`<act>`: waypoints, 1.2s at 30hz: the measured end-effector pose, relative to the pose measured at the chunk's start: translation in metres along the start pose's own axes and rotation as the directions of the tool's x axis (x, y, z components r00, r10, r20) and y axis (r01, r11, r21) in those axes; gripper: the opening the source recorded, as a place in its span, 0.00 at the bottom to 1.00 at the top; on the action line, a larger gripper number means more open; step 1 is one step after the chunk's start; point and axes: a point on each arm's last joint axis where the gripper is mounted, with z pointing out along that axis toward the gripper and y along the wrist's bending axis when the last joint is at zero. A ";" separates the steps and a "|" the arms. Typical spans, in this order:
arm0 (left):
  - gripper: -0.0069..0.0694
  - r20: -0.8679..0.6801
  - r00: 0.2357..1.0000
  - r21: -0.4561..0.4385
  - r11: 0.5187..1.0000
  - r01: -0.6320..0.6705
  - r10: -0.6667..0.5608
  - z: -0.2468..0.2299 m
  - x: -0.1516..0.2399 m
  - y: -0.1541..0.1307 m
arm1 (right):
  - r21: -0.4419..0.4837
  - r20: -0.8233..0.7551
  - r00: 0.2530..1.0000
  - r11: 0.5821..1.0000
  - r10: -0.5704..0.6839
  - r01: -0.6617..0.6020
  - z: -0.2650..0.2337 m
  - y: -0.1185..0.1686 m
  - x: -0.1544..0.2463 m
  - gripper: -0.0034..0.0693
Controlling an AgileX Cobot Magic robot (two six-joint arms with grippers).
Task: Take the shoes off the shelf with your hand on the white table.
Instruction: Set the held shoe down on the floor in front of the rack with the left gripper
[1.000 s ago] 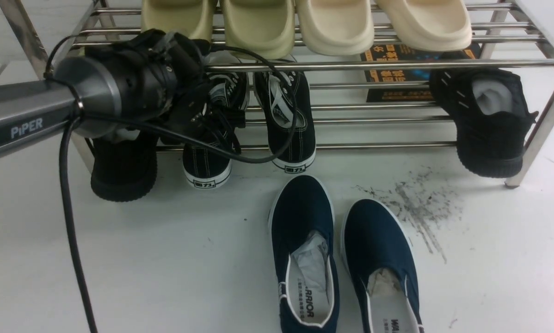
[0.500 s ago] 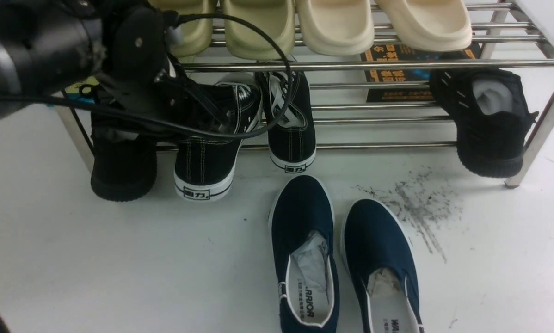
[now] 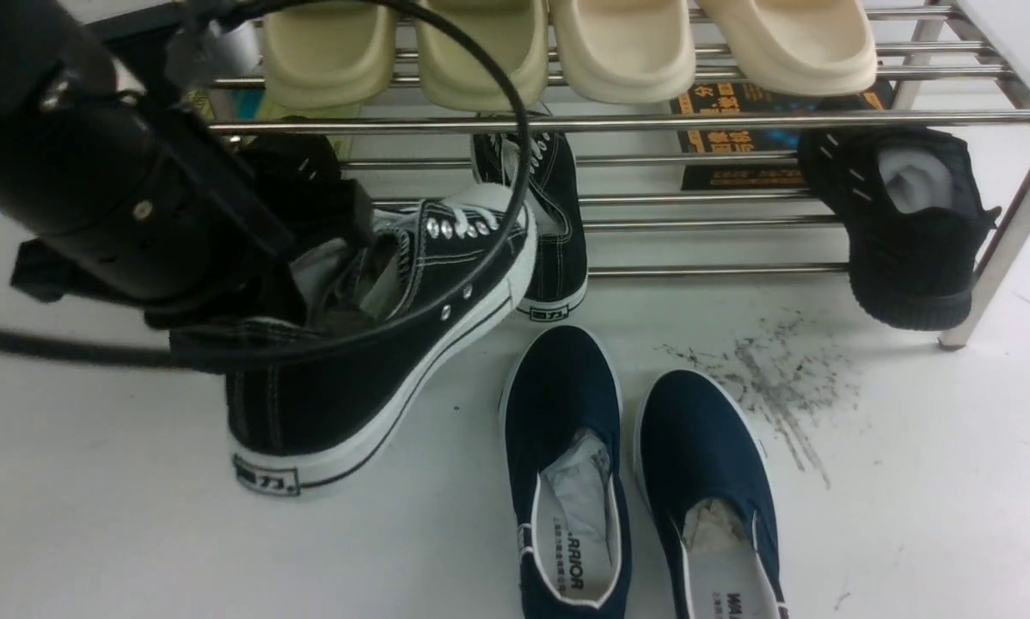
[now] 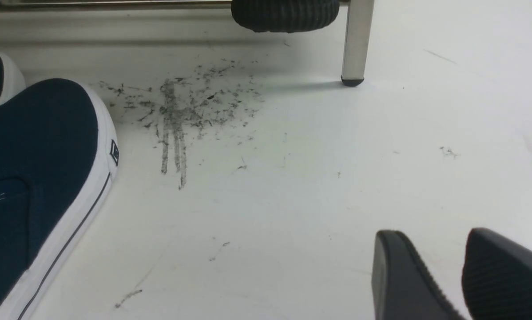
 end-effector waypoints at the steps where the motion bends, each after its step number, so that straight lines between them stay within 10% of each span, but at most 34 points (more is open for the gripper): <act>1: 0.11 0.000 1.000 0.000 1.000 0.002 -0.002 -0.001 0.004 0.002 | 0.000 0.000 1.000 1.000 0.000 0.000 0.000 0.000 0.000 0.37; 13: 0.12 -0.038 0.987 -0.047 0.987 0.154 -0.155 0.053 0.101 0.054 | 0.000 0.000 1.000 1.000 0.000 0.000 0.000 0.000 0.000 0.37; 36: 0.11 0.164 0.946 -0.104 0.949 0.298 -0.279 0.115 0.069 0.055 | 0.000 0.000 1.000 1.000 0.000 0.000 0.000 0.000 0.000 0.38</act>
